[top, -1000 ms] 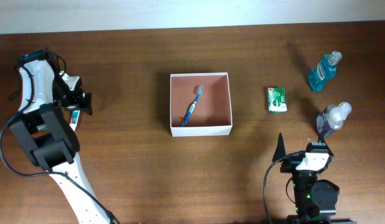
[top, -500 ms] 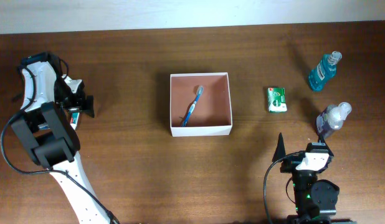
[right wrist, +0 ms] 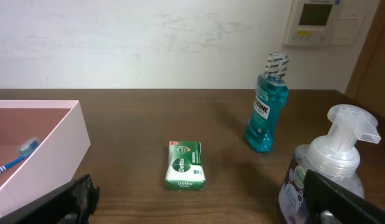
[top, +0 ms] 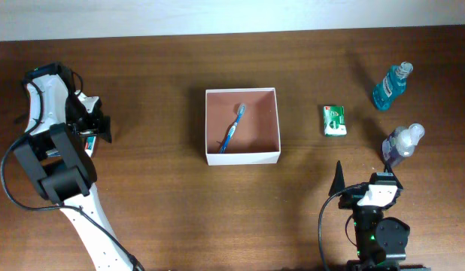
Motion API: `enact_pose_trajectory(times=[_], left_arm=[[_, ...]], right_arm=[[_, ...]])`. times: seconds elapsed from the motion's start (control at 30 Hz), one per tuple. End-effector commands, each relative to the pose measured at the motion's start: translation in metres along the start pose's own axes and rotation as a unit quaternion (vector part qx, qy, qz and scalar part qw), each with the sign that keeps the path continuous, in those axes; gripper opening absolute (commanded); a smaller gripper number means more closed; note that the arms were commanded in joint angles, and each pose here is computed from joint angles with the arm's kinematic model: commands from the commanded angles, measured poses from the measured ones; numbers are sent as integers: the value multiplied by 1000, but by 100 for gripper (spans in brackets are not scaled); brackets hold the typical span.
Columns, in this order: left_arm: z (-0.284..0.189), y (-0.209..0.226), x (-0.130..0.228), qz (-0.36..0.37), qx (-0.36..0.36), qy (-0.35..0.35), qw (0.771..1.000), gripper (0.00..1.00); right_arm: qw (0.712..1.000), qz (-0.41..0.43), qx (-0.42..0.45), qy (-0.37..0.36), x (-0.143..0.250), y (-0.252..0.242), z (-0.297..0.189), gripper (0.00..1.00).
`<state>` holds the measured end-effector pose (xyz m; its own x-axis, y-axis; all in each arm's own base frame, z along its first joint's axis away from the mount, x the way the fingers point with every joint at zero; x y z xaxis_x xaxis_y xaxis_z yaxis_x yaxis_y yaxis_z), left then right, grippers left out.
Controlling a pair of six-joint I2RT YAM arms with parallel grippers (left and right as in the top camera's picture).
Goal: Pack container
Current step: 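Lower the left gripper toward the green-white toothpaste tube, then close the left gripper on the toothpaste tube's middle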
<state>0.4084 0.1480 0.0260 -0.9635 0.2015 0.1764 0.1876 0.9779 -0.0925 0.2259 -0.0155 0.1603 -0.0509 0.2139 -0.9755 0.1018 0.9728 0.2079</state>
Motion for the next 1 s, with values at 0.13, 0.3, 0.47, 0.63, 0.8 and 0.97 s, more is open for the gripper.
enact_pose_trajectory(times=[0.13, 0.3, 0.47, 0.63, 0.8, 0.97], left_arm=[[6, 4, 4, -4, -1, 10, 1000, 83], [6, 5, 3, -4, -1, 7, 1000, 77], [6, 5, 3, -4, -1, 6, 1000, 77], [6, 5, 3, -4, -1, 6, 1000, 68], [6, 5, 3, -4, -1, 7, 1000, 62], [6, 6, 1, -4, -4, 3, 1000, 62]], right_arm=[[1000, 0, -3, 3, 3, 1, 0, 98], [1000, 0, -3, 3, 3, 1, 0, 98], [1000, 0, -3, 3, 3, 1, 0, 98], [1000, 0, -3, 3, 3, 1, 0, 98], [1000, 0, -3, 3, 3, 1, 0, 98], [1000, 0, -3, 3, 3, 1, 0, 99]])
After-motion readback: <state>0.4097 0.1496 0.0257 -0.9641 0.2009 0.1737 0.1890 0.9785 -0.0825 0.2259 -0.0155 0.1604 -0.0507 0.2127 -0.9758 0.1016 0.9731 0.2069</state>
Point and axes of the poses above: each gripper's point midway between its finger pads, its own z axis out along the fingers, its own y axis along the line the jaws close on, x = y × z, the point moved 2 cm from there along -z, back along the fingers, and after that the axes turned 14 degrees about z, right-handed, at the moved point
